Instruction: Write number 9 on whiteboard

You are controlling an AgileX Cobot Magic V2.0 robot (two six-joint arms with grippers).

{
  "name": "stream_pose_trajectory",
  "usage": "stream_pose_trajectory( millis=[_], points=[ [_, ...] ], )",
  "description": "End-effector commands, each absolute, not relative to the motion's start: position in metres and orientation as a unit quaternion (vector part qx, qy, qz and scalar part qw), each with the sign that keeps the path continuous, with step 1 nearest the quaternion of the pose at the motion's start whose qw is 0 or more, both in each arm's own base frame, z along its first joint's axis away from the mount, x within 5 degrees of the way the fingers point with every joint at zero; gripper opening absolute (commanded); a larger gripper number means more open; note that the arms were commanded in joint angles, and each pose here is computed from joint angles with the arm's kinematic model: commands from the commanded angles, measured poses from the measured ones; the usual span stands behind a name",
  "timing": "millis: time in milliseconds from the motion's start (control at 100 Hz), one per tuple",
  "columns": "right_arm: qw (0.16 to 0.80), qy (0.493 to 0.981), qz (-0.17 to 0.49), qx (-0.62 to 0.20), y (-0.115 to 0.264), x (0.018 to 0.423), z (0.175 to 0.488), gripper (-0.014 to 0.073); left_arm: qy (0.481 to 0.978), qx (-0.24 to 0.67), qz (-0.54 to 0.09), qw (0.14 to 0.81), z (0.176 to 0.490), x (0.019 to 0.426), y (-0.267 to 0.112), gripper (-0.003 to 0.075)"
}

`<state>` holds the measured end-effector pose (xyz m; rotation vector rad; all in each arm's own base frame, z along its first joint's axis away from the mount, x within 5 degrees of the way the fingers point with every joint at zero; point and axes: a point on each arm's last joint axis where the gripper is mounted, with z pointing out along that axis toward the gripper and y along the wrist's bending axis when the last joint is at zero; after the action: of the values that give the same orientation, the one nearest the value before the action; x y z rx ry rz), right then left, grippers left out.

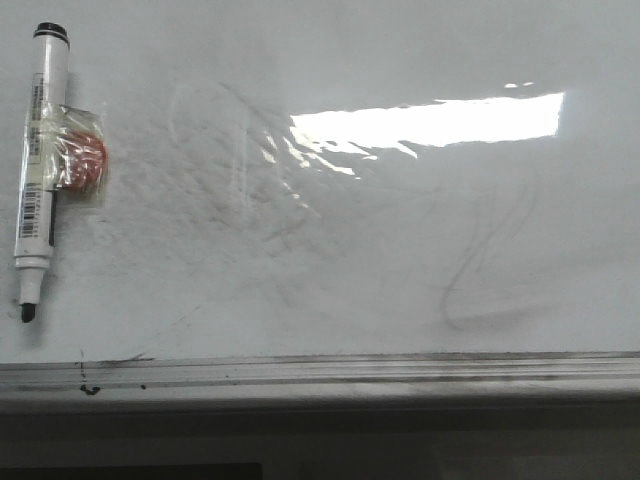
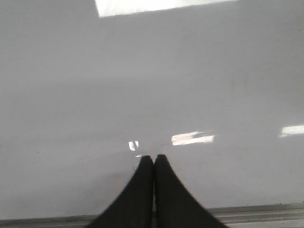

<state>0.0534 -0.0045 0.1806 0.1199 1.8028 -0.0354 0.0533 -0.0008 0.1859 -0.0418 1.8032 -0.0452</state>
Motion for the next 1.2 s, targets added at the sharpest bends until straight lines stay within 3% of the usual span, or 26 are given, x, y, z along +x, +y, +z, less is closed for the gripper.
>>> stream_pose_trajectory(
  millis=[0,930,1190],
  points=[
    [0.632,0.773,-0.026,0.048,-0.0053,0.0528,0.1802,-0.0063,0.773,-0.022,-0.023,0.634,0.1781,0.0536,-0.0007,-0.0020],
    [0.632,0.773,-0.026,0.048,-0.0053,0.0528,0.1802,-0.0063,0.773,-0.022,-0.023,0.634,0.1781,0.0536,-0.0007,-0.0020],
    [0.632,0.773,-0.026,0.048,-0.0053,0.0528,0.1802,-0.0063,0.752,0.023,0.038,0.658,0.1840,0.0545,0.0025,-0.0020]
  ],
)
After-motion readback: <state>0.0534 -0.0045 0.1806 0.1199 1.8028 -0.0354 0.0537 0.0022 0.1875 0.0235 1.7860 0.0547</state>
